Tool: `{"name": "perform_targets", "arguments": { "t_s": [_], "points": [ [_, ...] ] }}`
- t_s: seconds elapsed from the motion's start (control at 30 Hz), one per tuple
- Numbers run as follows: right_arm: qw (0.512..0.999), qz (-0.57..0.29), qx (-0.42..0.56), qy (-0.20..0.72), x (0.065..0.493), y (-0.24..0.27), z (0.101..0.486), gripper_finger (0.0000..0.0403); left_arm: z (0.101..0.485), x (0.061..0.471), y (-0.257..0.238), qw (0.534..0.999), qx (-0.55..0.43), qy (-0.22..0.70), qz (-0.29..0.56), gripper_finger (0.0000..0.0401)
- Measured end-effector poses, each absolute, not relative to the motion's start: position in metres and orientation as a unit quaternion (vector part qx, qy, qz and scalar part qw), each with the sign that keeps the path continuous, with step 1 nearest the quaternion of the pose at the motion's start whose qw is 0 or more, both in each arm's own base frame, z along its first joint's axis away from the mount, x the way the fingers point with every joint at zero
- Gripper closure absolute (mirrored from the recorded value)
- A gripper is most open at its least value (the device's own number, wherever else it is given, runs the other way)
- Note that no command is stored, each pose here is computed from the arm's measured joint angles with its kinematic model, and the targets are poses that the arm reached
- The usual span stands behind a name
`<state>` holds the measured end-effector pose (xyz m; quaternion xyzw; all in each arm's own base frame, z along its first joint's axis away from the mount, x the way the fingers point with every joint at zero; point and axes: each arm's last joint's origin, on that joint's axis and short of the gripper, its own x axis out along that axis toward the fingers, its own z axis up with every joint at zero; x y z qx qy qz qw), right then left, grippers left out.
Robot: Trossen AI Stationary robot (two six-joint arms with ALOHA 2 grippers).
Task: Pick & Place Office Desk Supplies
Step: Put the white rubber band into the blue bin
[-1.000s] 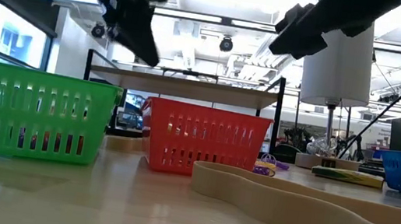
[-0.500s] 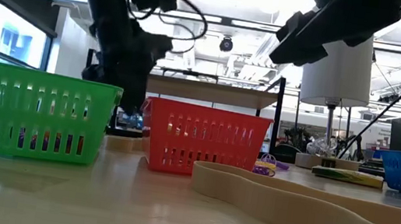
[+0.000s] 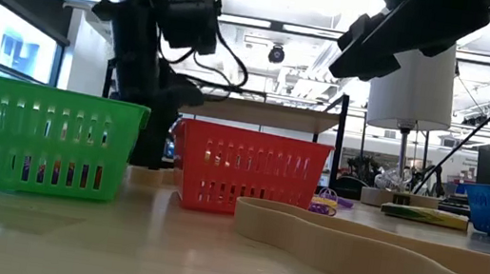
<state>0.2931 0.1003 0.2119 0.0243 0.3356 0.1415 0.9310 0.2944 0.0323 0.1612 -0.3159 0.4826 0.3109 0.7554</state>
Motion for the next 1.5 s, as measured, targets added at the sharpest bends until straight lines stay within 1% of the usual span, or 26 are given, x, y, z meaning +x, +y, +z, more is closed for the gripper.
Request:
{"name": "perform_targets", "arguments": {
  "t_s": [0.5, 0.6, 0.67, 0.77, 0.93, 1.03, 1.13, 1.27, 1.5],
  "points": [
    [0.931, 0.141, 0.024, 0.336, 0.293, 0.100, 0.212, 0.0210, 0.147, 0.297, 0.036, 0.745, -0.299, 0.506, 0.316, 0.0270],
    [0.931, 0.141, 0.024, 0.336, 0.293, 0.100, 0.212, 0.0210, 0.147, 0.297, 0.035, 0.745, -0.299, 0.507, 0.315, 0.0276],
    [0.931, 0.141, 0.024, 0.336, 0.293, 0.100, 0.212, 0.0210, 0.146, 0.297, 0.034, 0.745, -0.296, 0.508, 0.315, 0.0288],
    [0.931, 0.141, 0.024, 0.336, 0.293, 0.100, 0.212, 0.0210, 0.146, 0.297, 0.034, 0.745, -0.289, 0.510, 0.318, 0.0318],
    [0.931, 0.141, 0.024, 0.336, 0.293, 0.100, 0.212, 0.0210, 0.147, 0.297, 0.031, 0.756, -0.263, 0.515, 0.308, 0.0384],
    [0.931, 0.141, 0.027, 0.336, 0.293, 0.100, 0.212, 0.0210, 0.151, 0.296, 0.026, 0.766, -0.248, 0.505, 0.311, 0.0397],
    [0.931, 0.140, 0.028, 0.337, 0.293, 0.100, 0.212, 0.0210, 0.164, 0.294, 0.022, 0.781, -0.240, 0.491, 0.301, 0.0399],
    [0.931, 0.140, 0.028, 0.337, 0.293, 0.100, 0.212, 0.0210, 0.189, 0.288, 0.015, 0.808, -0.240, 0.458, 0.283, 0.0399],
    [0.933, 0.131, 0.022, 0.334, 0.293, 0.100, 0.212, 0.0210, 0.247, 0.269, -0.004, 0.872, -0.220, 0.366, 0.240, 0.0400]
  ]
}}
